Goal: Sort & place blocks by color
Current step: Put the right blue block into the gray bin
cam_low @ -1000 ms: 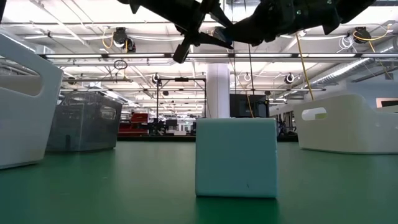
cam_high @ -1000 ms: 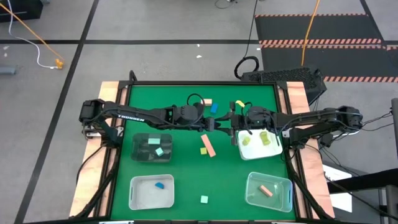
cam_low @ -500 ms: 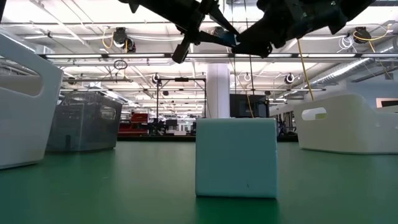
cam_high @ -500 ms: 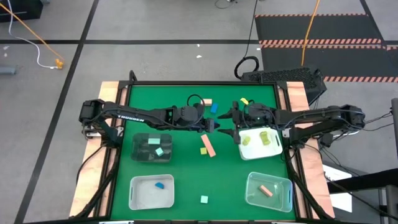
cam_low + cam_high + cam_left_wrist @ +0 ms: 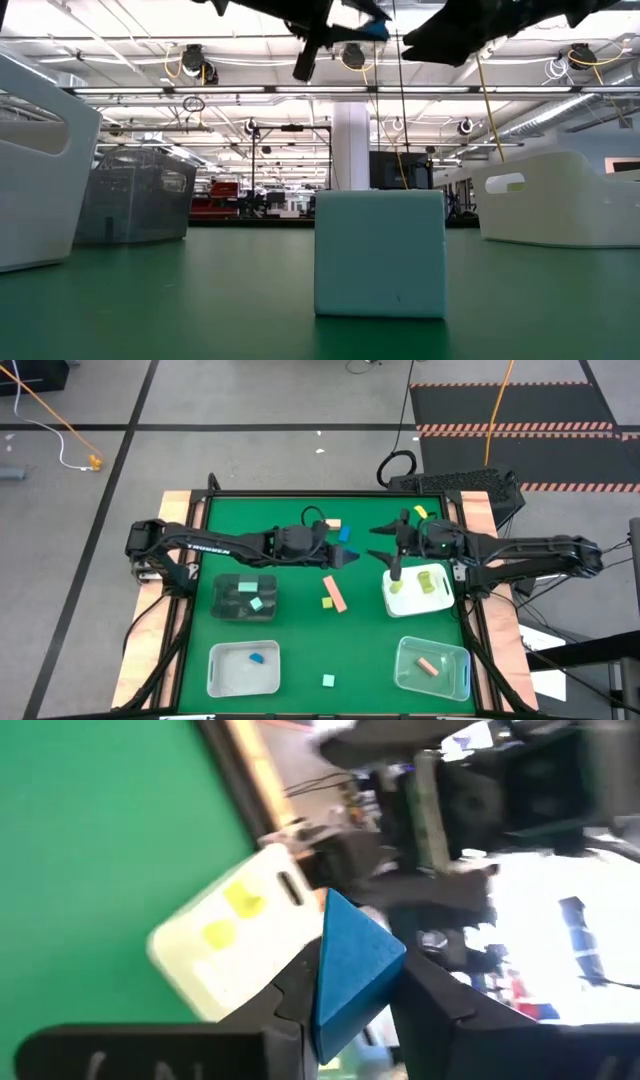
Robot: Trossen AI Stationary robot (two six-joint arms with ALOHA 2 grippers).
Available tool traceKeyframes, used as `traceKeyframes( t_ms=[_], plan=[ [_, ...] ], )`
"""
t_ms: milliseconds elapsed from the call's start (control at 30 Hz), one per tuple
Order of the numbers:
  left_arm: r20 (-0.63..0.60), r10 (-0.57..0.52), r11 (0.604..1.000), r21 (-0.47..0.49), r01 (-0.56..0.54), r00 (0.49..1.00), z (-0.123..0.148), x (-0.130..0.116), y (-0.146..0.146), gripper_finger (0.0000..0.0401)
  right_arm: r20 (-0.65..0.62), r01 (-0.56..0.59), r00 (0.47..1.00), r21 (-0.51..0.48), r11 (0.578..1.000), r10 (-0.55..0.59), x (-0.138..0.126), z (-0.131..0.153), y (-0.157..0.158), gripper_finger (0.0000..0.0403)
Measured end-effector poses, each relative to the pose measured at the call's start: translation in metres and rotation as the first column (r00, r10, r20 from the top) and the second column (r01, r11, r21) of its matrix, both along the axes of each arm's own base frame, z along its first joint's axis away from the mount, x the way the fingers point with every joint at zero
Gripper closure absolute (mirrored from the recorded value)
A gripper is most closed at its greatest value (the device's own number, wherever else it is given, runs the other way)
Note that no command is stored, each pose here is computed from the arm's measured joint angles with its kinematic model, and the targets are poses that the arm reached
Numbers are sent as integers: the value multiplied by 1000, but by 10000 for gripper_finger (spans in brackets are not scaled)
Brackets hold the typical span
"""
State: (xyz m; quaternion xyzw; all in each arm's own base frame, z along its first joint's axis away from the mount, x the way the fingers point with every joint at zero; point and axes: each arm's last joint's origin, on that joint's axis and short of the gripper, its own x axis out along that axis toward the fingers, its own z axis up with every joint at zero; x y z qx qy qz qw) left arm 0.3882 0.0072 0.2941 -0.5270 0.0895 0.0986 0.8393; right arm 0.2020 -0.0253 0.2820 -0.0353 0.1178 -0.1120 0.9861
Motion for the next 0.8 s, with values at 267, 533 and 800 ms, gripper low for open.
traceKeyframes(
  t_ms=[267, 533, 800],
  plan=[
    [98, -90, 994, 63, 84, 991, 33, -18, -10, 303, 12, 61, 998, -15, 998, -61, -8, 4, -2, 145],
    [184, -167, 983, 105, 149, 969, 65, -41, -39, 311, -8, 60, 998, -8, 998, -60, -8, 2, -2, 145],
    [143, -261, 965, 35, 259, 955, 64, -53, -80, 307, -6, 59, 998, -8, 998, -59, -8, 2, -1, 145]
  ],
)
